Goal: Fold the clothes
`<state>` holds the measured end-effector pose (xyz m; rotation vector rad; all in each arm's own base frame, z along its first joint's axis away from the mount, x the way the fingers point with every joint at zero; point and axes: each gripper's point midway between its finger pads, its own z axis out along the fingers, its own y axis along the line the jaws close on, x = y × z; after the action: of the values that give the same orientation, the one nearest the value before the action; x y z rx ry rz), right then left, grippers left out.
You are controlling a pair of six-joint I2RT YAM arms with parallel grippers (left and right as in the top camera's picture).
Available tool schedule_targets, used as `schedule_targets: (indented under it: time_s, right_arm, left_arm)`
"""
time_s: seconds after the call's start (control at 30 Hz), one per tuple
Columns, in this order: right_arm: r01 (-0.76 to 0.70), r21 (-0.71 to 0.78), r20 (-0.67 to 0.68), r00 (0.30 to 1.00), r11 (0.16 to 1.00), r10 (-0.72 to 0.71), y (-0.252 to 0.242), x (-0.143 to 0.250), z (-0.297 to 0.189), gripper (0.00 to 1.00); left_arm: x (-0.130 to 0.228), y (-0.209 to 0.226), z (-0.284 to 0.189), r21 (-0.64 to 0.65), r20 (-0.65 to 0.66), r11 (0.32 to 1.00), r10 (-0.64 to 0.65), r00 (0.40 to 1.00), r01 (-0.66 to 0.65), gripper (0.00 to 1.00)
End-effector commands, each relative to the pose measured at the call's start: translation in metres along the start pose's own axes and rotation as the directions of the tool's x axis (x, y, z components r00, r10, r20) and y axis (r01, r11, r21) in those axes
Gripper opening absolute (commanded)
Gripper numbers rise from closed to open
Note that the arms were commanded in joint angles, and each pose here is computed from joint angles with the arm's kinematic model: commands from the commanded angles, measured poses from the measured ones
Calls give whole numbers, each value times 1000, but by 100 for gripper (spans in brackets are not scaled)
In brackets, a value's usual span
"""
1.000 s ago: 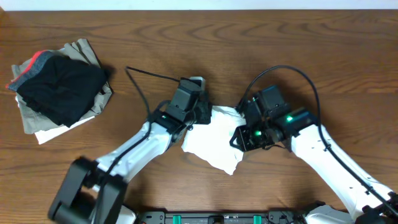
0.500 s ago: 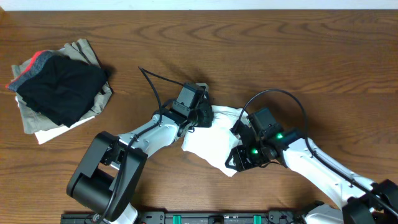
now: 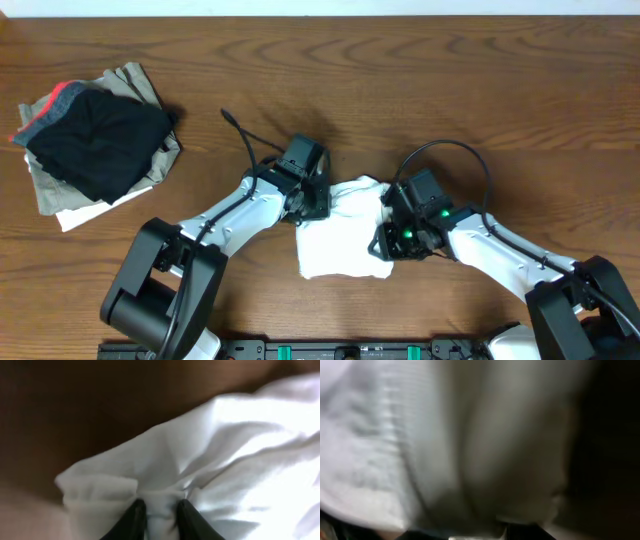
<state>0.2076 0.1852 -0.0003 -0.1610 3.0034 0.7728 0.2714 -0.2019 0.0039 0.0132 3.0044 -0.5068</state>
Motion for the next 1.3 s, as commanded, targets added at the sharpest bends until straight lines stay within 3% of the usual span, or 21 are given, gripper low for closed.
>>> schedule_targets:
  time_s: [0.0, 0.07, 0.2, 0.5, 0.67, 0.83, 1.0, 1.13, 1.27]
  right_arm:
    - [-101, 163, 89, 992, 981, 87, -45, -18, -2, 33]
    - [-122, 173, 123, 987, 977, 101, -53, -26, -5, 33]
    - [-140, 189, 180, 978, 972, 106, -65, -40, -12, 36]
    - [2, 195, 296, 953, 981, -60, -63, -77, -22, 43]
    - [75, 225, 374, 914, 971, -158, -59, -100, -30, 45]
    - [61, 282, 439, 880, 958, -185, -64, -117, -40, 46]
    - [136, 296, 453, 851, 945, -265, -52, -126, -54, 62]
    - [157, 293, 521, 801, 943, -295, -29, -134, -93, 66]
    - [204, 230, 556, 775, 952, -301, 2, -120, -129, 59]
  left_arm:
    - [69, 35, 23, -112, -242, 986, -146, 959, 122, 24]
    - [74, 35, 21, -110, -267, 985, -155, 951, 130, 19]
    - [74, 34, 21, -108, -269, 985, -157, 950, 132, 19]
    - [75, 32, 20, -98, -275, 985, -161, 948, 139, 18]
    - [83, 10, 16, 9, -343, 985, -161, 925, 175, 19]
    - [90, -5, 11, 86, -399, 975, -154, 904, 205, 6]
    - [80, -12, 5, 139, -356, 982, -71, 932, 127, 6]
    - [61, -29, -18, 208, -249, 977, 19, 968, 34, 15]
    - [39, -39, -49, 226, -90, 971, 96, 991, -74, 36]
